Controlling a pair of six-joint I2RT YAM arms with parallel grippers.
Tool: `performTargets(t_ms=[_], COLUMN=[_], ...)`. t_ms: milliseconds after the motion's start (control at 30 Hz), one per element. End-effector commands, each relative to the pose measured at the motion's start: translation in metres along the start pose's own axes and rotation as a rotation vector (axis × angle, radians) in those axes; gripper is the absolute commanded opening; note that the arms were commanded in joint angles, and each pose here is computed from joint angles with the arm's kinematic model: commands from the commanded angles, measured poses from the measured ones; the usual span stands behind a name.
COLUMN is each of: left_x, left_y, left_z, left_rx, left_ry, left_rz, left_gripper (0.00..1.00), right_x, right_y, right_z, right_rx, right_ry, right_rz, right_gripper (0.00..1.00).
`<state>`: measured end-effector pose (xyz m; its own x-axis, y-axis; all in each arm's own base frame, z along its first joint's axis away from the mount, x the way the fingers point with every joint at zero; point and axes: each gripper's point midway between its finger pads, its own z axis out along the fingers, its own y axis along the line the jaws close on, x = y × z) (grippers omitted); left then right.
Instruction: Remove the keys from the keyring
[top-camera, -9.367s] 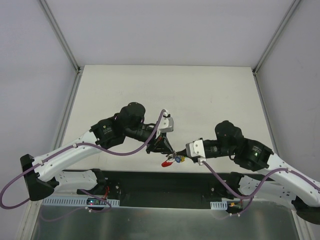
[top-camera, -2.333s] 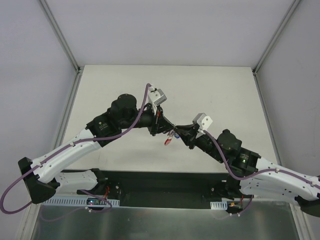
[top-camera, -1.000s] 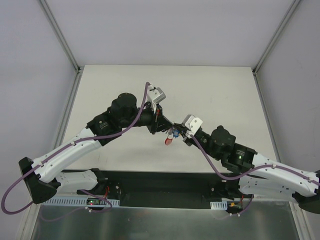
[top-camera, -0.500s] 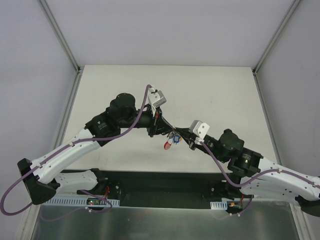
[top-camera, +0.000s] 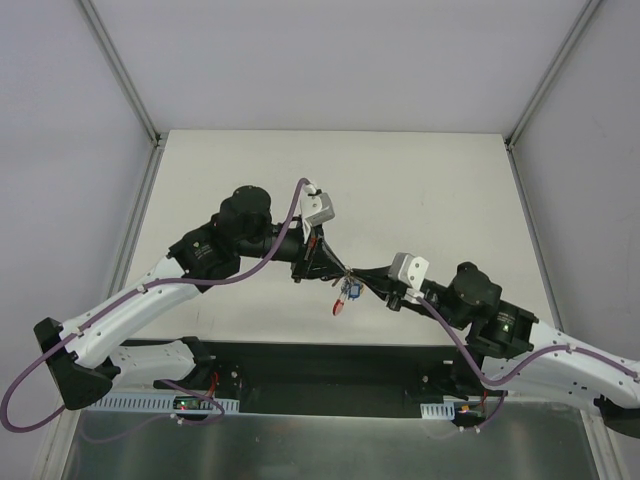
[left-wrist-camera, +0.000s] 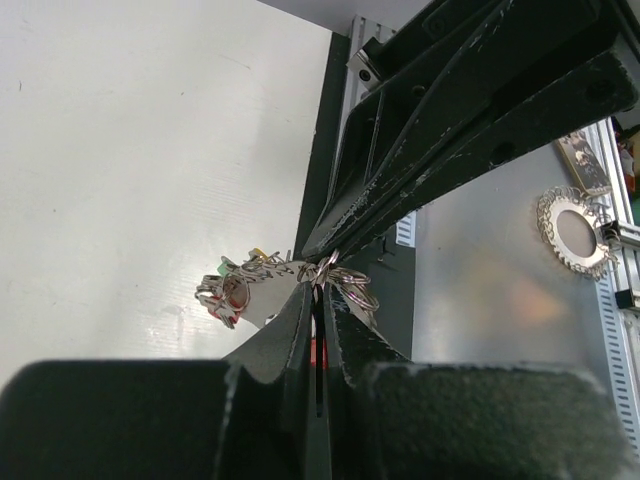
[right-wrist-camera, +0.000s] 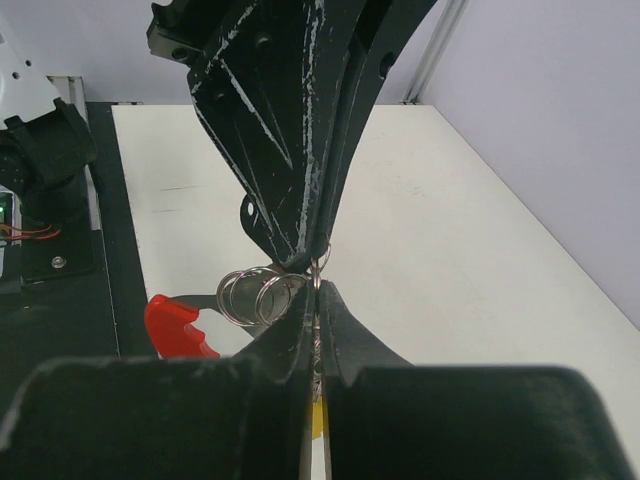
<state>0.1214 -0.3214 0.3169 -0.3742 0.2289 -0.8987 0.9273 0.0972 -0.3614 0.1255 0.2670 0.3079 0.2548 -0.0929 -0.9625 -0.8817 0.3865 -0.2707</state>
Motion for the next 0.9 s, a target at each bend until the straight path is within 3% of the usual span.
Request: performTargets(t_ms=[0,100,200,867], left_x=[-0.015,-0.011,-0.010,-0.009], left_y=[-0.024,-0.029,-0.032,-0.045], left_z=[-0.011,-0.011,-0.010,-0.012], left_rx=[0.096,0.133,0.167,0.275], left_ry=[-0.029,-0.019,-0.011,0.021], left_rz=[0.086,0.119,0.141,0.140], left_gripper=[0.06,0.10,0.00,0.00], right_x=[-0.025,-0.027,-0.029,-0.001], right_y=[-0.001,0.005,0.011,0.058], right_z=[-0.006,-0.008,-0.010,-0.017], right_rx=[-0.016,-0.055,-0.095,-0.385], right_ry=[-0.079,-0.077,-0.063,0.087], right_rz=[0.002,-0.001,-0.010,-0.043], right_gripper=[0.01,0.01,0.01,0.01])
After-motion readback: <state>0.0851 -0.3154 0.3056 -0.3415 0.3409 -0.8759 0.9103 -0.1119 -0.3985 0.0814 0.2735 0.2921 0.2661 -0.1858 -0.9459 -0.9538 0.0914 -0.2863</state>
